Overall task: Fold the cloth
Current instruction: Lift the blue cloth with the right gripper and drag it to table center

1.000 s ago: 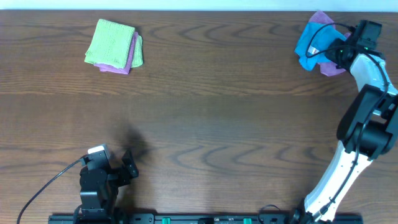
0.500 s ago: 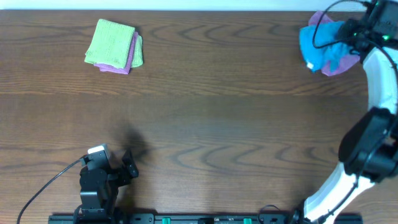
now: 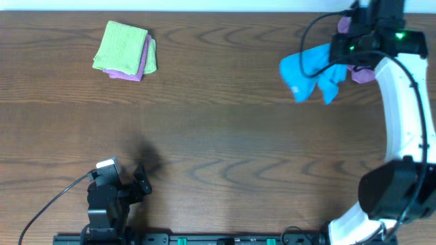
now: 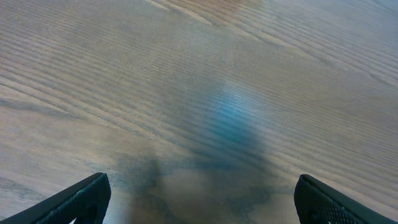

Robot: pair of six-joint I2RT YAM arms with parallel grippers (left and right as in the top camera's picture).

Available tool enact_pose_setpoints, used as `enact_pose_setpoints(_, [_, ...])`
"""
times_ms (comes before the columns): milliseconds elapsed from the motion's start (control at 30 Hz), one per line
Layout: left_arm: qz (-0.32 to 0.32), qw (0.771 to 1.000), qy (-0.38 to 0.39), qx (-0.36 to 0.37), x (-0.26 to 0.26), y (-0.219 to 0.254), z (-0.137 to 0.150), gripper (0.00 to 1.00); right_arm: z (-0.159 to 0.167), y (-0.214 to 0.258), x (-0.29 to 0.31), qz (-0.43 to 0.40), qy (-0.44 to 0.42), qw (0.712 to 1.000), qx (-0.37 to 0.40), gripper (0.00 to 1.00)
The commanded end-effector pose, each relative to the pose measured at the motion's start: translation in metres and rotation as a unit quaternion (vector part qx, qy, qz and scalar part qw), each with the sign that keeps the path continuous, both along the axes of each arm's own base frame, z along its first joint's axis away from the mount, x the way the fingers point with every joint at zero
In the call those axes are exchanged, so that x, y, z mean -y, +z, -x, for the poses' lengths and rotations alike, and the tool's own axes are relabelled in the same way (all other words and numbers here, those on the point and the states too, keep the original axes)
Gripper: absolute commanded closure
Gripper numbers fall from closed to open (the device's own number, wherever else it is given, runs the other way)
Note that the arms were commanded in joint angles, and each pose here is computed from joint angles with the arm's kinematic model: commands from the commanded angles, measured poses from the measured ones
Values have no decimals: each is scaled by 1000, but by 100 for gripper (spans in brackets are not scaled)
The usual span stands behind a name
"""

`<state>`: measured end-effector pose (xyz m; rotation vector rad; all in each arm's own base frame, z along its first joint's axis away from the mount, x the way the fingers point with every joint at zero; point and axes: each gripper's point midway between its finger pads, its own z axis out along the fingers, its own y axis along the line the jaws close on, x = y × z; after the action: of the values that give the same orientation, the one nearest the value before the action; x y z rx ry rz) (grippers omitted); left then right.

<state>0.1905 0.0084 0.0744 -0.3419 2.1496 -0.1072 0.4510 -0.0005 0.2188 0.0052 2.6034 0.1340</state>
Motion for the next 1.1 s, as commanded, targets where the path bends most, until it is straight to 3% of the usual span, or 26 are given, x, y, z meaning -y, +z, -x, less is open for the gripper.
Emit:
enact_pose_setpoints(0, [-8, 1000, -7, -5, 0, -5, 1, 5, 22, 21, -24, -4, 61, 998, 5, 99])
enact_pose_setpoints(200, [-9, 1000, -6, -5, 0, -5, 1, 5, 79, 3, -48, -43, 123, 991, -37, 98])
enact_pose_setpoints(433, [-9, 1000, -6, -5, 0, -5, 1, 5, 164, -18, -106, -119, 229, 966, -29, 99])
enact_pose_setpoints(633, [-8, 1000, -7, -5, 0, -5, 1, 4, 197, -8, -166, -134, 318, 939, -8, 99])
enact_pose_setpoints(800, [-8, 1000, -7, -5, 0, -5, 1, 5, 194, -2, -202, -117, 358, 926, 29, 99])
enact_pose_setpoints(1067, [-8, 1000, -7, -5, 0, -5, 1, 4, 131, -9, -210, -78, 332, 935, 101, 99])
